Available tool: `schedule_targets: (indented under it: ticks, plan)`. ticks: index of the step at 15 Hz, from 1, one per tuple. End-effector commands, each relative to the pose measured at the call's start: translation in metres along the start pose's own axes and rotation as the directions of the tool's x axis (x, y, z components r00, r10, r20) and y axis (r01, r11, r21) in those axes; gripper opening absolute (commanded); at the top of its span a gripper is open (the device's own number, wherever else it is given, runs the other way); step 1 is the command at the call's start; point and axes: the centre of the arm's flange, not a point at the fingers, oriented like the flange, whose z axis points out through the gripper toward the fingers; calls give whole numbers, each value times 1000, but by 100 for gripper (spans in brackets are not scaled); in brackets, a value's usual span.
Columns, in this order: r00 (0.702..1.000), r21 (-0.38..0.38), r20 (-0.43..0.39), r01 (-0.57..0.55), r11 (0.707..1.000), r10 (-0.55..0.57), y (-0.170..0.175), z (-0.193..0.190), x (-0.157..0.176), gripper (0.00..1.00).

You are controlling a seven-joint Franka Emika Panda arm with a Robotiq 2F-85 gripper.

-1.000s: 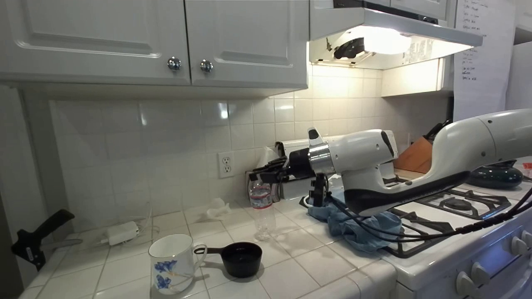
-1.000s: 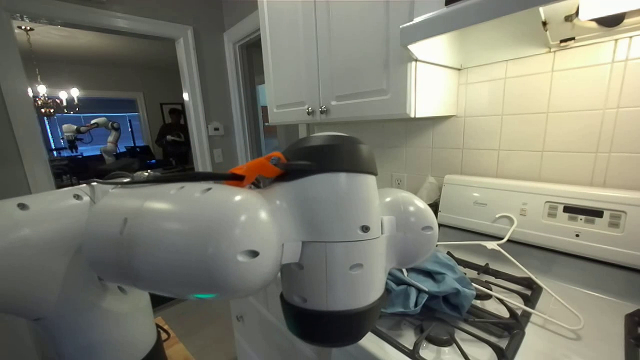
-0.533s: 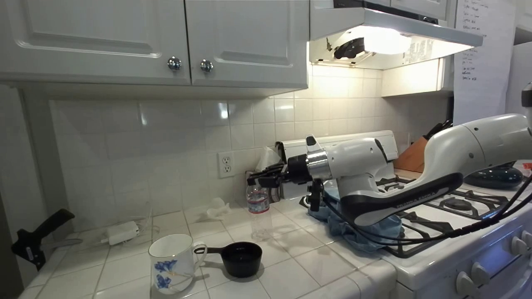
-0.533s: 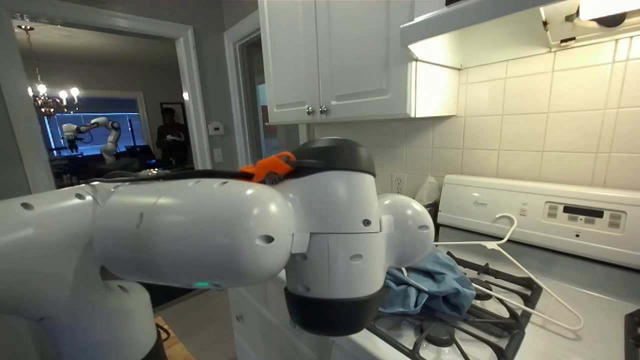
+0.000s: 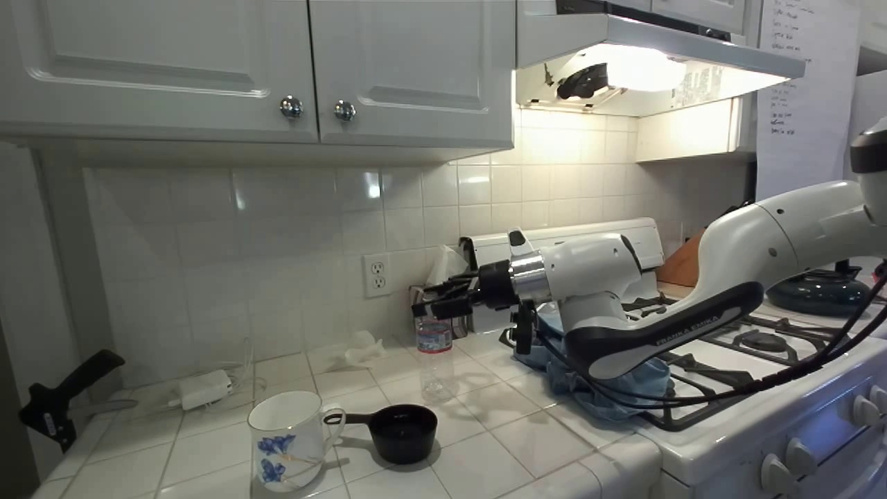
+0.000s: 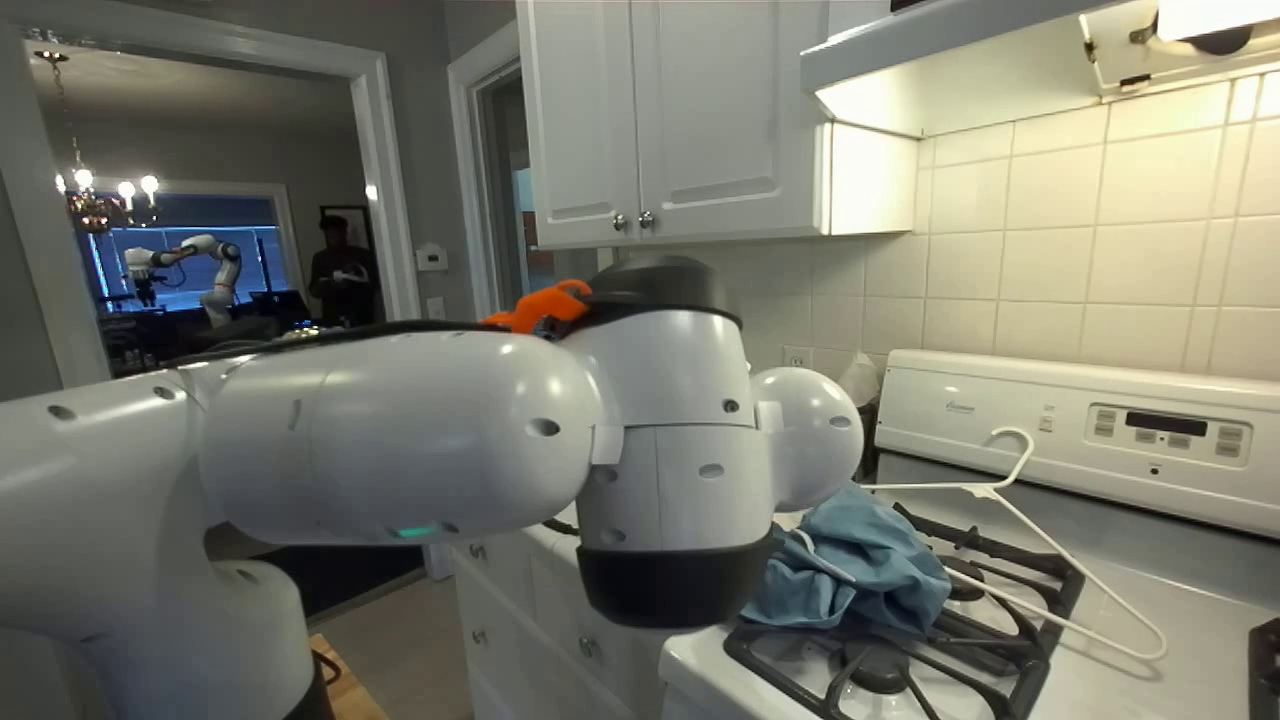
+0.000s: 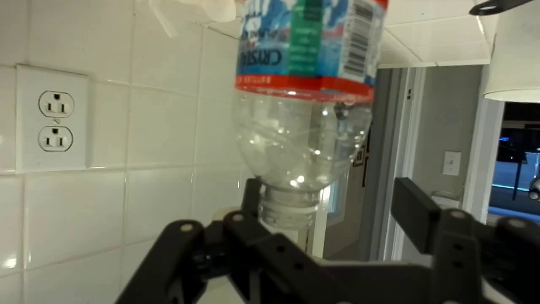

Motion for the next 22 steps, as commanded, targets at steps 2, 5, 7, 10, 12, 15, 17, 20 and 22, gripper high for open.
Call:
schedule_targets:
  ticks: [2, 5, 7, 10, 12, 15, 17, 20, 22]
  plan:
    - [992, 44, 119, -38, 998, 32, 7, -9, 15, 100]
    - [975, 79, 216, -74, 994, 56, -5, -11, 19, 100]
    - [954, 89, 293, -89, 992, 60, -20, -14, 23, 100]
    - [919, 41, 391, -78, 996, 56, -36, -19, 30, 100]
    - [897, -30, 438, -52, 998, 60, -36, -20, 38, 100]
    - [862, -84, 507, 24, 996, 22, -26, -21, 56, 100]
    - [831, -111, 555, 50, 993, 20, -22, -26, 69, 100]
    - [734, -114, 679, 92, 989, 10, -30, -28, 81, 100]
    - [659, -130, 751, 103, 986, 31, -41, -25, 79, 100]
